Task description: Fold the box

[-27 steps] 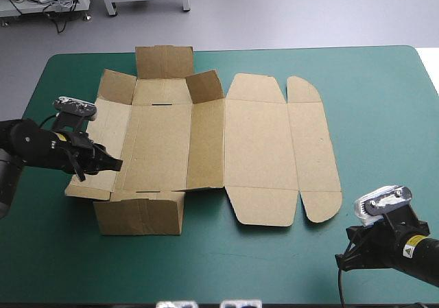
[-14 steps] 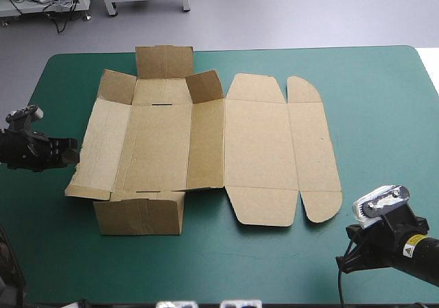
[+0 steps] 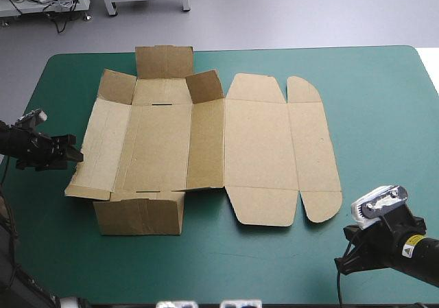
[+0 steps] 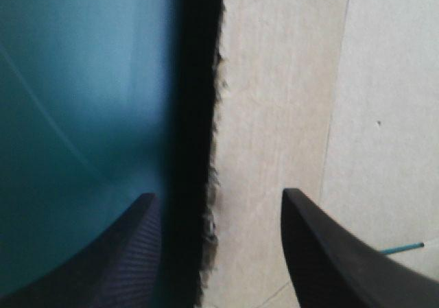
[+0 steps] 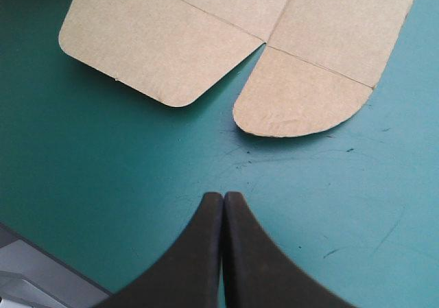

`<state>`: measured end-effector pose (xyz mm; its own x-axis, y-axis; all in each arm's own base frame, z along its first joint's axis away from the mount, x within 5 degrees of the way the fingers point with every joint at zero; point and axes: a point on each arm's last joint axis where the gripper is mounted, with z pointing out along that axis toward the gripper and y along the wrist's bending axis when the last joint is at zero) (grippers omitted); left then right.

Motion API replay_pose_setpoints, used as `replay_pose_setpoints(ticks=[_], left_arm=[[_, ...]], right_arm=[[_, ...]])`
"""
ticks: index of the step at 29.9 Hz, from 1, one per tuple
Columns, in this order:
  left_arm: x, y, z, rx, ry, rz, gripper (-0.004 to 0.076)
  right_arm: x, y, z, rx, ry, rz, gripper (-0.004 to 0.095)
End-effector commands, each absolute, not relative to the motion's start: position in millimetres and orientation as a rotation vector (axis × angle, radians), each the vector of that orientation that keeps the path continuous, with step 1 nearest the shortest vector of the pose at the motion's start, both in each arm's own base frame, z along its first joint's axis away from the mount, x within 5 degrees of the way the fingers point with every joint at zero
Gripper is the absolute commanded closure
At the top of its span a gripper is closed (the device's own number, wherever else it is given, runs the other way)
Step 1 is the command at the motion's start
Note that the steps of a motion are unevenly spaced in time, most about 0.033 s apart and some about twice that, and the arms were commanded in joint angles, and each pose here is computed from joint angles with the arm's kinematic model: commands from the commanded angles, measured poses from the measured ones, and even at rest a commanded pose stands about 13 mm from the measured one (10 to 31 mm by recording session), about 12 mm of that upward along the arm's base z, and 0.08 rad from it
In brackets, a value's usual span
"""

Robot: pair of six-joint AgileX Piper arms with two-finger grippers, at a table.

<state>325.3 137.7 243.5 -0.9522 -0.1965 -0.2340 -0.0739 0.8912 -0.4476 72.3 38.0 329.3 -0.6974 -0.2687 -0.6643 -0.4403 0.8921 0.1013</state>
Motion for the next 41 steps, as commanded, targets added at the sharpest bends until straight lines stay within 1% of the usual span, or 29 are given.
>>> replay_pose_setpoints(ticks=[1, 7, 11, 14, 22, 28, 35, 41], left_arm=[[331, 135, 265, -0.160, 2.739, -0.716, 0.0335], [340, 139, 246, -0.189, 2.761, -0.773, 0.0335], [343, 135, 249, -0.212, 2.709, -0.838, 0.0335], [346, 128, 249, -0.190, 2.713, -0.848, 0.0335], [354, 91, 244, -0.064, 2.839, -0.790, 0.0335], [359, 63, 241, -0.020, 2.915, -0.758, 0.0335], [358, 26, 251, 0.076, 2.901, -0.806, 0.0336], [359, 6, 269, 0.062, 2.776, -0.985, 0.0336]], right_arm=[[74, 41, 340, -0.497, 2.310, 0.371, 0.0926], [74, 41, 340, -0.494, 2.309, 0.372, 0.0926], [75, 41, 340, -0.487, 2.306, 0.374, 0.0926], [76, 41, 341, -0.481, 2.294, 0.373, 0.0925], [77, 41, 342, -0.472, 2.272, 0.371, 0.0926], [77, 41, 342, -0.472, 2.272, 0.371, 0.0926], [77, 41, 342, -0.475, 2.271, 0.368, 0.0926], [77, 41, 342, -0.479, 2.268, 0.365, 0.0926]])
